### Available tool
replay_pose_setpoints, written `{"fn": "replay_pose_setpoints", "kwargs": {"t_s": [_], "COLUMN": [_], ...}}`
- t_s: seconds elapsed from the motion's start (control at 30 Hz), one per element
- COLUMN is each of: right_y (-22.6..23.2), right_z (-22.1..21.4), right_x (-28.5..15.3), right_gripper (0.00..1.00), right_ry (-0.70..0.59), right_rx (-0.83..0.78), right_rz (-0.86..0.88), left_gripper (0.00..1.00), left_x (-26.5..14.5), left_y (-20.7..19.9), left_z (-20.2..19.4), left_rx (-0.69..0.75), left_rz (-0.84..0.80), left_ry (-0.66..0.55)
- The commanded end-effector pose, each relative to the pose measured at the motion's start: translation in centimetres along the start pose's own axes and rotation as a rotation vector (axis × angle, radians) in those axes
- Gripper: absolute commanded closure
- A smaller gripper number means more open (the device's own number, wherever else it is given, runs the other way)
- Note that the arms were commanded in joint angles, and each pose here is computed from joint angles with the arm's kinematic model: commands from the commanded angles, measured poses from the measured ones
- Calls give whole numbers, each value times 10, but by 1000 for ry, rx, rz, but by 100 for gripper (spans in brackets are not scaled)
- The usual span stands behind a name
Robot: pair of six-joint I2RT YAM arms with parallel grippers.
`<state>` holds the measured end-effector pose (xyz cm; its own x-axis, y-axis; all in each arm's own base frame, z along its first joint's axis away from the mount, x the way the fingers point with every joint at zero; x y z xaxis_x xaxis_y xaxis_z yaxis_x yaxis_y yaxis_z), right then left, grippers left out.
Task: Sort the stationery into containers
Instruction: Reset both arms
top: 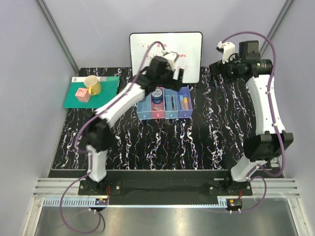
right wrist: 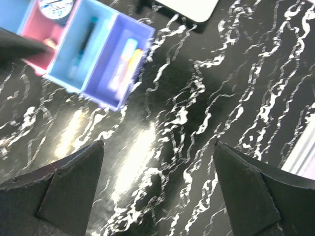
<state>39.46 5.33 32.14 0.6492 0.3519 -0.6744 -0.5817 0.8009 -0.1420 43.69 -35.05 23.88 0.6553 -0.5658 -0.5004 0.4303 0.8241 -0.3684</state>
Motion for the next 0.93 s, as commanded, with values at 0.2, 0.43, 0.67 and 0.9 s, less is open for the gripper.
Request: {"fn": "replay_pose_setpoints", "kwargs": {"t_s": [0.2,0.43,0.67,0.9], "right_y": [23,54,70,69], "right_z": [-14,-43,-37,-35], "right_x": [-48,-63,-85,-92], "right_gripper": [0,0,0,0], "right_ry": [-31,-14,-118,-132], "right_rx": [151,126,107,108], "right_rz": [-95,-21,1,-27], "left_gripper": [1,1,1,1], "left_x": [-254,-329,-336,-336], "left_y": [79,131,129,126], "left_z": [13,-62,-74,-69], "left_rx": [315,265,260,258], "left_rz": [430,549,521,513], "left_ry": [-148,-172,-178,-183]}}
Point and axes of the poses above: each gripper's point midway between its finger pads, its own x axis out along the fingers, its own y axis along the line the jaws close on, z = x × y, the point moved 3 cm from there along -x, back along the fingers, and after that the axes turned 10 degrees about -x, right-handed, at the moved point
